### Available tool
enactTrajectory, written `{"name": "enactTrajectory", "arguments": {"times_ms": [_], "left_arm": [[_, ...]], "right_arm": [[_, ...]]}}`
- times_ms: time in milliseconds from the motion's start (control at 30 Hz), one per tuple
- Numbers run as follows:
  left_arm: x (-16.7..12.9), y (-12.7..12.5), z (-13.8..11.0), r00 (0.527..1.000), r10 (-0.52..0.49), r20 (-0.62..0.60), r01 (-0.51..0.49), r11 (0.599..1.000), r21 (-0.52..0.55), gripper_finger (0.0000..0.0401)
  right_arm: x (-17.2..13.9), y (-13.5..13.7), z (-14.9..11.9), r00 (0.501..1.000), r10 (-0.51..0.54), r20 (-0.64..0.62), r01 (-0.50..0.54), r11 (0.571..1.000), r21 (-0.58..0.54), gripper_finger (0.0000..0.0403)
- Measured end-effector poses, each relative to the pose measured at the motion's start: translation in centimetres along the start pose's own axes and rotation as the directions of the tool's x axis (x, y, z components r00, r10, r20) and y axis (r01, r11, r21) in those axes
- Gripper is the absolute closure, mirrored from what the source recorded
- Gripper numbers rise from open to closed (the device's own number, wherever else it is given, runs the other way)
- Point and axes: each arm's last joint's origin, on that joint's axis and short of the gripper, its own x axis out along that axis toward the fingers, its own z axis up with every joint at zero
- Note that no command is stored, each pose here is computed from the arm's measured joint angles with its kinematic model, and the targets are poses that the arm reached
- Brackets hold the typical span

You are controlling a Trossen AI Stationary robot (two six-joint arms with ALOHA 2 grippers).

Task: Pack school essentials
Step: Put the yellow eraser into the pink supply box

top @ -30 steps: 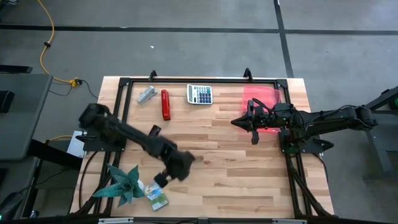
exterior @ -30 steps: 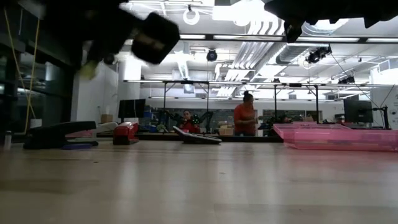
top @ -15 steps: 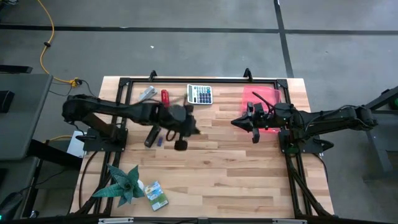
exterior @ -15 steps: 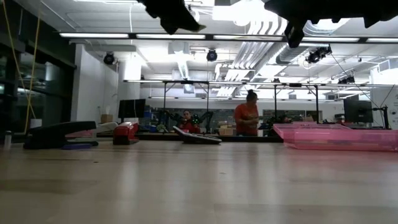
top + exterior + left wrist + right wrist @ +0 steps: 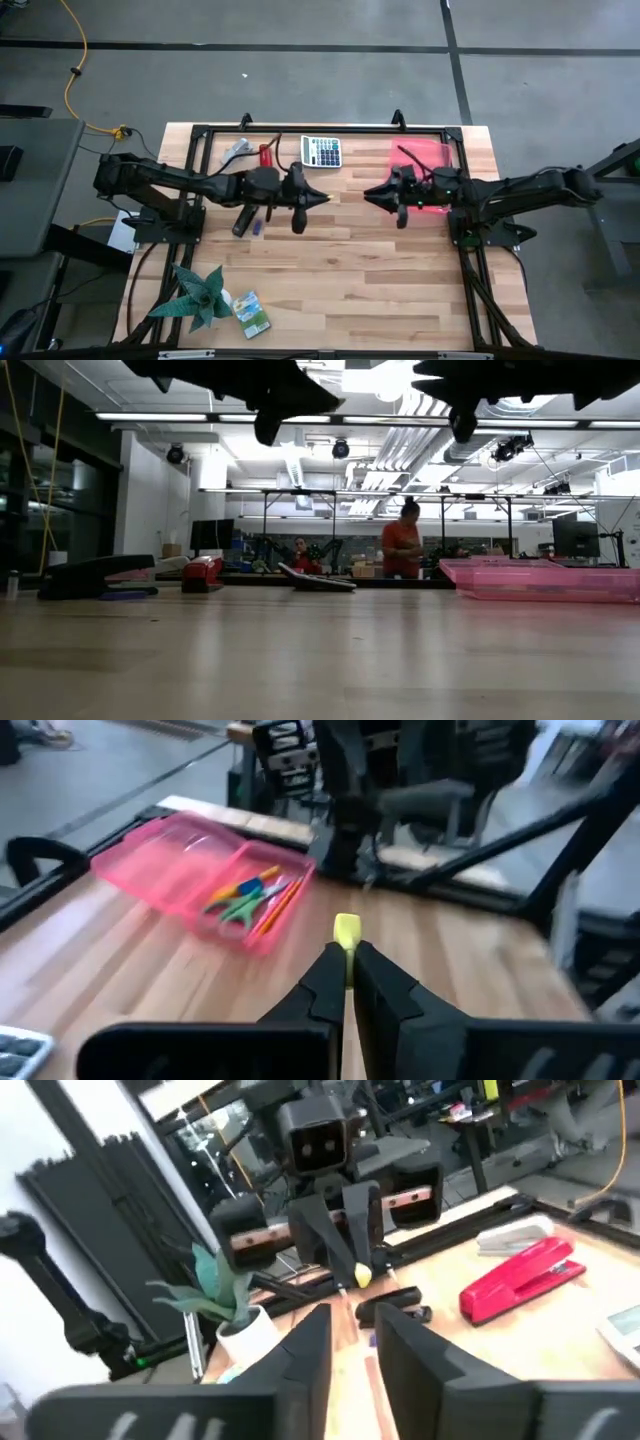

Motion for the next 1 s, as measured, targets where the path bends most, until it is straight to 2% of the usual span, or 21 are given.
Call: {"name": "enactTrajectory", "arguments": {"times_ms": [100, 200, 300, 433, 633, 800, 1000], "left_arm": [[0.0, -0.3, 0.3, 0.999, 0.039, -0.031, -0.037, 0.996, 0.083, 0.0401], [0.0, -0.3, 0.4, 0.997, 0.060, -0.044, -0.052, 0.985, 0.165, 0.0401], [0.0, -0.2, 0.4, 0.993, 0.108, -0.041, -0.096, 0.968, 0.234, 0.0401], [0.0, -0.1, 0.1, 0.991, 0.117, -0.070, -0.091, 0.950, 0.299, 0.0401], [0.8, -0.1, -1.0, 0.989, 0.045, -0.144, 0.003, 0.950, 0.313, 0.0401], [1.9, 0.1, -2.3, 0.978, 0.054, -0.200, -0.003, 0.970, 0.244, 0.0401], [1.9, 0.1, -2.4, 0.978, 0.057, -0.200, -0.012, 0.976, 0.219, 0.0401]], "right_arm": [[1.2, -0.4, -0.7, 1.000, -0.014, 0.004, 0.014, 0.994, 0.104, 0.0299], [2.4, -0.9, -1.6, 0.999, -0.039, -0.002, 0.038, 0.968, 0.249, 0.0276], [3.5, -1.4, -2.4, 0.999, -0.053, -0.015, 0.054, 0.892, 0.449, 0.0261], [4.6, -2.0, -3.6, 0.998, -0.064, -0.029, 0.069, 0.795, 0.603, 0.0251], [6.1, -2.4, -4.6, 0.998, -0.047, -0.042, 0.063, 0.700, 0.712, 0.0249], [7.8, -2.5, -5.0, 0.996, -0.009, -0.089, 0.072, 0.672, 0.737, 0.0249], [8.9, -2.6, -5.2, 0.994, 0.005, -0.113, 0.083, 0.652, 0.754, 0.0249]]}}
